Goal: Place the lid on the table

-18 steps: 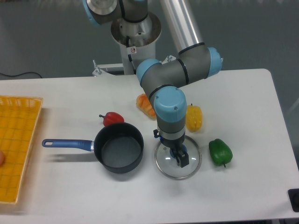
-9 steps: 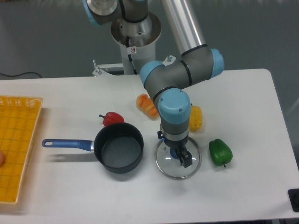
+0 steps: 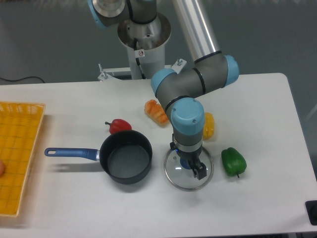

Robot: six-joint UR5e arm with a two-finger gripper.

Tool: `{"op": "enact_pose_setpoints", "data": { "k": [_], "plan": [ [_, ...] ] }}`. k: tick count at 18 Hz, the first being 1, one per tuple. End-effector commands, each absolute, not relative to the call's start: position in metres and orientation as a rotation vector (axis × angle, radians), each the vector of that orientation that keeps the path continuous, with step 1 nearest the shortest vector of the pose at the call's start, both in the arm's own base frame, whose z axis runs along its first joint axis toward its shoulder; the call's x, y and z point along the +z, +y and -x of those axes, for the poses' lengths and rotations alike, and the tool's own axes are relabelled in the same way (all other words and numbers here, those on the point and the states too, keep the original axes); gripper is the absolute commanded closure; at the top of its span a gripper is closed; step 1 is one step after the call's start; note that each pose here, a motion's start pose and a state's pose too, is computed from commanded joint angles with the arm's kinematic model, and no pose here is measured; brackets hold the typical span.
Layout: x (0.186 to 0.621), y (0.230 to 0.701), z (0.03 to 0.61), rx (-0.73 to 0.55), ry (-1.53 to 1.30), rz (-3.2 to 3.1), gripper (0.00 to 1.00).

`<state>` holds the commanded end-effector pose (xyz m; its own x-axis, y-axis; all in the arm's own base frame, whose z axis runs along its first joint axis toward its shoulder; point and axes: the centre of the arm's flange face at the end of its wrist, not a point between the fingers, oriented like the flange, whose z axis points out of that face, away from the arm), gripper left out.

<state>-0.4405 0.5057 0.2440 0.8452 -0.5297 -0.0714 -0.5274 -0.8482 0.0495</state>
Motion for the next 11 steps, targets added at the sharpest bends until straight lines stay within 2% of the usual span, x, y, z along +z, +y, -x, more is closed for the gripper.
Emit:
{"op": "enact_pose_setpoints", "data": {
  "k": [11],
  "plan": [
    [0.215, 0.493, 0.437, -0.1, -0.682, -2.971, 0.0]
  ]
}}
